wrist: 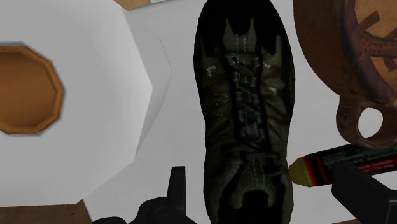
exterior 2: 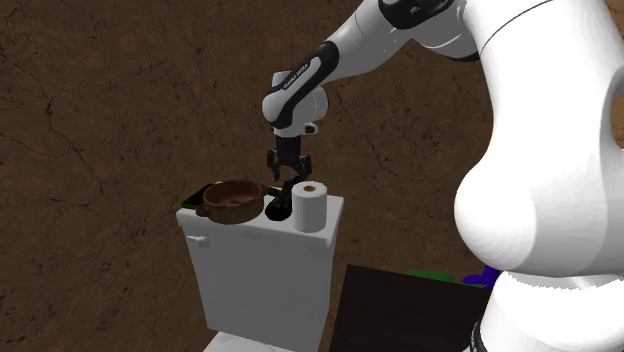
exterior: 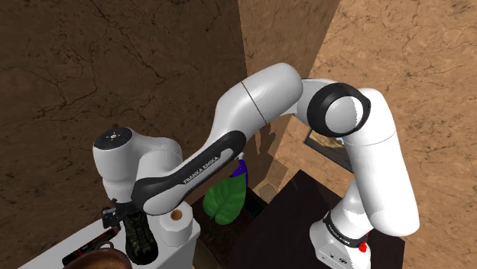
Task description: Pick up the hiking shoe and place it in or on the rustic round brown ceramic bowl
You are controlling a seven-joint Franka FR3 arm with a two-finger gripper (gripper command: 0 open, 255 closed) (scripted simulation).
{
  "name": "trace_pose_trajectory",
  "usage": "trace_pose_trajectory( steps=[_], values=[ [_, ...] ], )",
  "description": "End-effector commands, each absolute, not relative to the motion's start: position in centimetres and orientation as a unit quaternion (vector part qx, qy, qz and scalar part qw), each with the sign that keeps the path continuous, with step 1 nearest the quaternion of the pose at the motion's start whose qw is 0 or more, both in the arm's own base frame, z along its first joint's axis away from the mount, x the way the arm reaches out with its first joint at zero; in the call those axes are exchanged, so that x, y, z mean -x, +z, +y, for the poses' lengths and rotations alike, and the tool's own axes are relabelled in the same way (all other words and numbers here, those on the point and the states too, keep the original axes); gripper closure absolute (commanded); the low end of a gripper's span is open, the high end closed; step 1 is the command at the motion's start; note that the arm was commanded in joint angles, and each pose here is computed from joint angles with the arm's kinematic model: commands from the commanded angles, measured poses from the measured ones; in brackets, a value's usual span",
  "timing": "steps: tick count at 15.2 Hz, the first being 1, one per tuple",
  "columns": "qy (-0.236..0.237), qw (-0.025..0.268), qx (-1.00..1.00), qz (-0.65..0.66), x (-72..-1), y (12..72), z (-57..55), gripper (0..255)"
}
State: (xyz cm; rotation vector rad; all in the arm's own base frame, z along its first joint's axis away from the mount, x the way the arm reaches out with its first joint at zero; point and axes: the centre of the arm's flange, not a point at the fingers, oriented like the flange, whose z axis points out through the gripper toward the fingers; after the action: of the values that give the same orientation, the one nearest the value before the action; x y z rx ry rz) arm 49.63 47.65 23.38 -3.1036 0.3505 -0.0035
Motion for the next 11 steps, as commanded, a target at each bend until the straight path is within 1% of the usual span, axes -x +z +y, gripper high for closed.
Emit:
trace_pose_trajectory(
  steps=[1,2,10,11],
  values=[
    [-0.001,0.009,0.994,0.112,-49.61,22.37,47.65,0],
    [-0.001,0.009,0.994,0.112,-49.61,21.54,47.66,0],
    [-0.001,0.009,0.994,0.112,-49.61,21.54,47.66,0],
    [-0.001,0.009,0.994,0.112,-49.61,21.54,47.66,255]
  ],
)
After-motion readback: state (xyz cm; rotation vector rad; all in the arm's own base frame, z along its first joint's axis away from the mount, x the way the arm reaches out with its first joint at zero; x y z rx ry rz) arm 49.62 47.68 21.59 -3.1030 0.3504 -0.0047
